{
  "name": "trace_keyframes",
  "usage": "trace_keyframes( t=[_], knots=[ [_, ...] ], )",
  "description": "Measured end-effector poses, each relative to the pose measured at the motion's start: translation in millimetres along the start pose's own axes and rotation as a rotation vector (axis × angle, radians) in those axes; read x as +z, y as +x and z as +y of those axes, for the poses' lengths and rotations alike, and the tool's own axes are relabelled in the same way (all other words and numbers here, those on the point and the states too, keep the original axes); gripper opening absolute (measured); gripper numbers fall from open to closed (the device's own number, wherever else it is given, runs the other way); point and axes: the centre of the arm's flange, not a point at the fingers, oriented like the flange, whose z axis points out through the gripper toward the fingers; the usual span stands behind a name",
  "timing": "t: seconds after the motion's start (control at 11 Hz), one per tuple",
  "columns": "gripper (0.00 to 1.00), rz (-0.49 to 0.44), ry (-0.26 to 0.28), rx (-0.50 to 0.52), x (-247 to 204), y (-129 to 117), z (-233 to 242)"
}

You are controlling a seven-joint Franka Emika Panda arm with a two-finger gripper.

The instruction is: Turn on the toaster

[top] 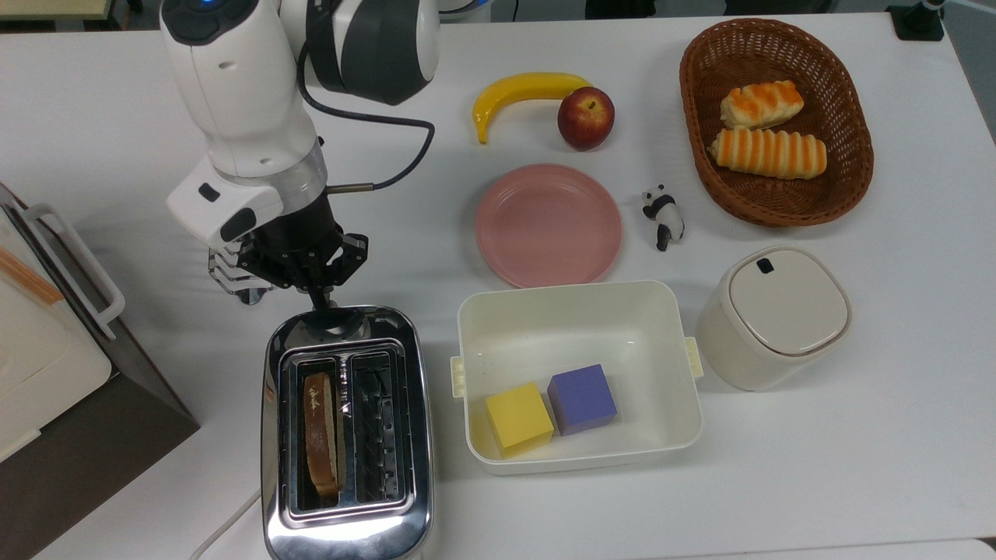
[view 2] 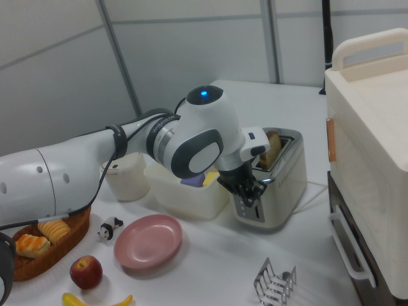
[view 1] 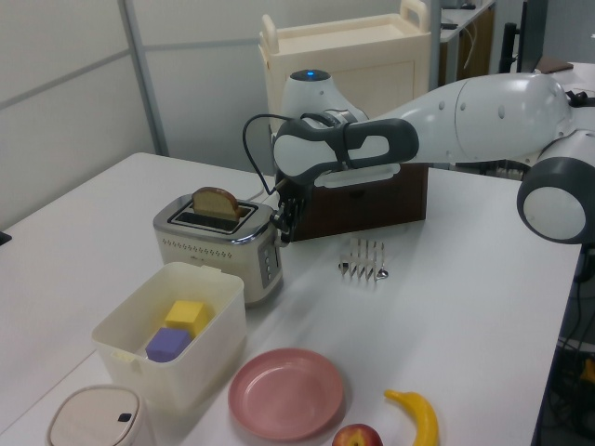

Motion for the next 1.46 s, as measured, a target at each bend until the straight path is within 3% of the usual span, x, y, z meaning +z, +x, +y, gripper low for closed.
trace_keyframes(
  t=[0.82, 1.46],
  knots=[
    [0.01, -0.032, -0.011, -0.001, 57, -2, 1],
    [0.01, -0.033, -0.012, -0.001, 58, -2, 2]
  ],
)
